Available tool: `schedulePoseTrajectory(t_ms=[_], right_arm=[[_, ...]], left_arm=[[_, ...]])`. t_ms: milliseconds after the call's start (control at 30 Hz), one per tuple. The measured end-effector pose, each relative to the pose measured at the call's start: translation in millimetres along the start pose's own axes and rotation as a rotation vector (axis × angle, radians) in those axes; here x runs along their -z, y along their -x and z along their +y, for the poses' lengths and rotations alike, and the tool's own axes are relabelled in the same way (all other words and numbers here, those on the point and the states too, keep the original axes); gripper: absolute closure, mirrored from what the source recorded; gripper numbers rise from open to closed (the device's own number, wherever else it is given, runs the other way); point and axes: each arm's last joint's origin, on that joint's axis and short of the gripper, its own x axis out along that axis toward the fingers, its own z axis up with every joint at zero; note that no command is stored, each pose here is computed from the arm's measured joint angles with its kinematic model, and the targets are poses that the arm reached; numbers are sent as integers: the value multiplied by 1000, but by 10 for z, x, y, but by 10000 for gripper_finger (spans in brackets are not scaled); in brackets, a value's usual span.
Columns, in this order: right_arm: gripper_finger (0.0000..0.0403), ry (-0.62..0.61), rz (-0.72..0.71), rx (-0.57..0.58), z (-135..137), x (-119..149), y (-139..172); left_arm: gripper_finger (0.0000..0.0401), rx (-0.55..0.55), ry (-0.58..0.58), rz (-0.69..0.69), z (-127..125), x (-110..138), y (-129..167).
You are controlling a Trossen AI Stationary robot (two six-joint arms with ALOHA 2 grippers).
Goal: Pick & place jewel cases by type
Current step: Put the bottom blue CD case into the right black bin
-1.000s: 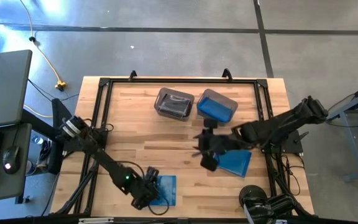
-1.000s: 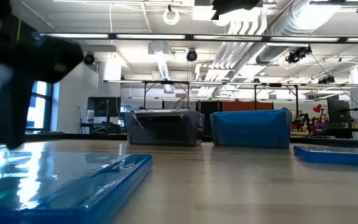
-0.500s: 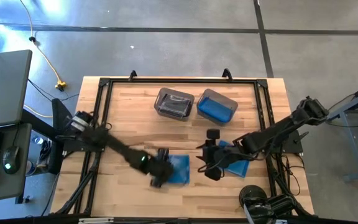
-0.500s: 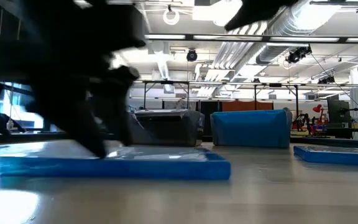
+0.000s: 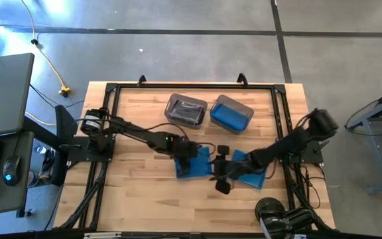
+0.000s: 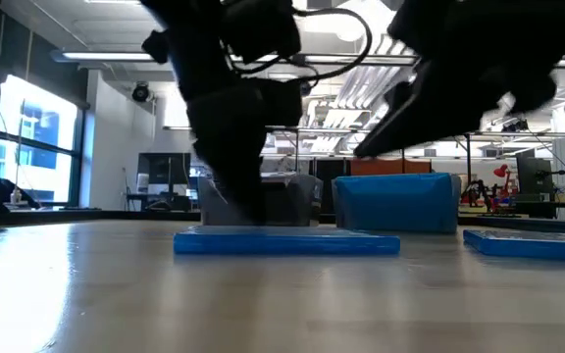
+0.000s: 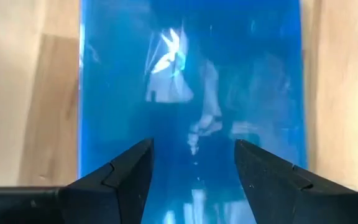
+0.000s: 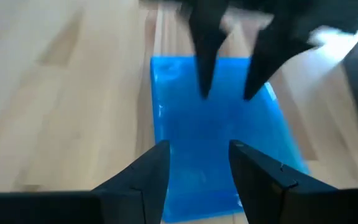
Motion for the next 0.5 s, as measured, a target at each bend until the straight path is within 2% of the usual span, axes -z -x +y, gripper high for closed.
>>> schedulePoseTrajectory(t_ms=[100, 233, 400, 500], right_arm=[[240, 60, 49, 4, 93, -2, -272], [229, 197, 157, 43, 228, -74, -561], [208, 235, 311, 104, 313, -209, -732], [198, 253, 326, 158, 346, -246, -778]], left_arm=[[181, -22, 18, -19, 42, -146, 94], [181, -73, 0, 38, 94, -227, 216], [181, -93, 57, 95, 117, -129, 187], [181, -125, 82, 101, 144, -32, 115]])
